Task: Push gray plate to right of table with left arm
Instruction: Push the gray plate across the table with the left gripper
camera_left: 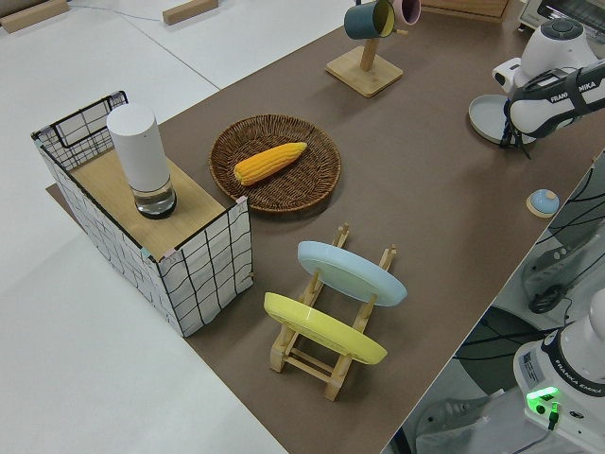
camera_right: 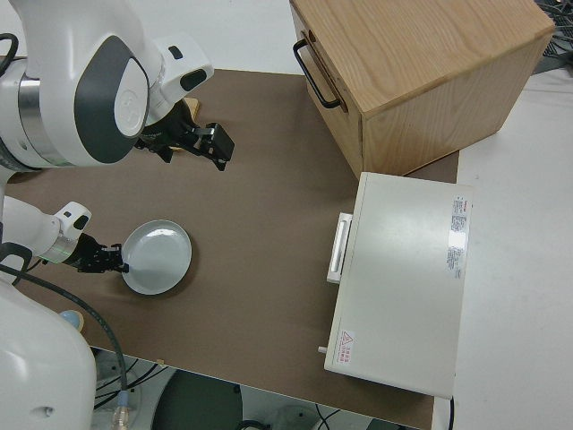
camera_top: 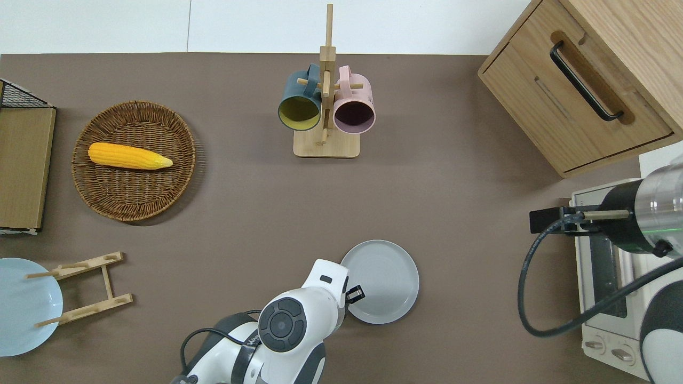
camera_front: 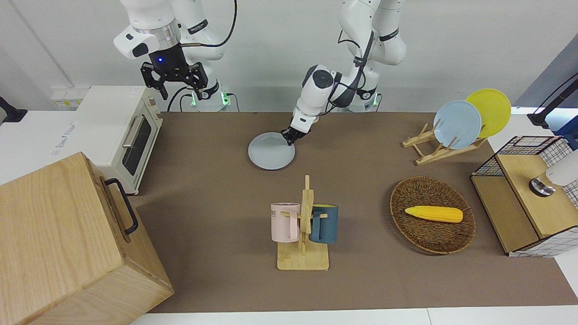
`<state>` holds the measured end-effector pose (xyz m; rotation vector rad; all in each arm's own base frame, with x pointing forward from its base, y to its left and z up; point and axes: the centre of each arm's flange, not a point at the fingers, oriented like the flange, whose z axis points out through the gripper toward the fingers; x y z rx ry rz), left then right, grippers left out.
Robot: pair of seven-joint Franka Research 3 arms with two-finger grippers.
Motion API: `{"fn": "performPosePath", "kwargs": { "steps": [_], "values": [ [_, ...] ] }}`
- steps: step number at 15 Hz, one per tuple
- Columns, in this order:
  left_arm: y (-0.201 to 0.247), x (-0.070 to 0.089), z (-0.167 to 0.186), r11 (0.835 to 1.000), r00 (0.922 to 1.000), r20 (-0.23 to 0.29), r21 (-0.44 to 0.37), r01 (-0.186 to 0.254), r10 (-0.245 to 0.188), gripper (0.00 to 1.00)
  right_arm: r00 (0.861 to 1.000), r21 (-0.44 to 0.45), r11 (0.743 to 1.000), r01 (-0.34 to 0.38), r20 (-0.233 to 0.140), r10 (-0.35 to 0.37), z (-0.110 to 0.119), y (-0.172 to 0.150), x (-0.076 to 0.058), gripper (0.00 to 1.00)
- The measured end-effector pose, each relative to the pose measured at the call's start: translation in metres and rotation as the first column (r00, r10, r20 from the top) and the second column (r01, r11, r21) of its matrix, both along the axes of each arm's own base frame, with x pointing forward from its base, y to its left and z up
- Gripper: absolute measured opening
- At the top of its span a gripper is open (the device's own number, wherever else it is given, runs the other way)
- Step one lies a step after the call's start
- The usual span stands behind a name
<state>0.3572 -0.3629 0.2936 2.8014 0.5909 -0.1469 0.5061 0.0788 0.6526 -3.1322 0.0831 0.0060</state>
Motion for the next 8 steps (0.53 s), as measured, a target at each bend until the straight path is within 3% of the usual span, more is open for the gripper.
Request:
{"fn": "performPosePath", "kwargs": {
  "steps": [8],
  "values": [
    [-0.047, 0.005, 0.000, 0.998, 0.9988, -0.003, -0.040, -0.050, 0.050, 0.04, 1.000, 0.000, 1.000, 0.000, 0.000, 0.000, 0.000, 0.000, 0.000, 1.00]
  ]
}}
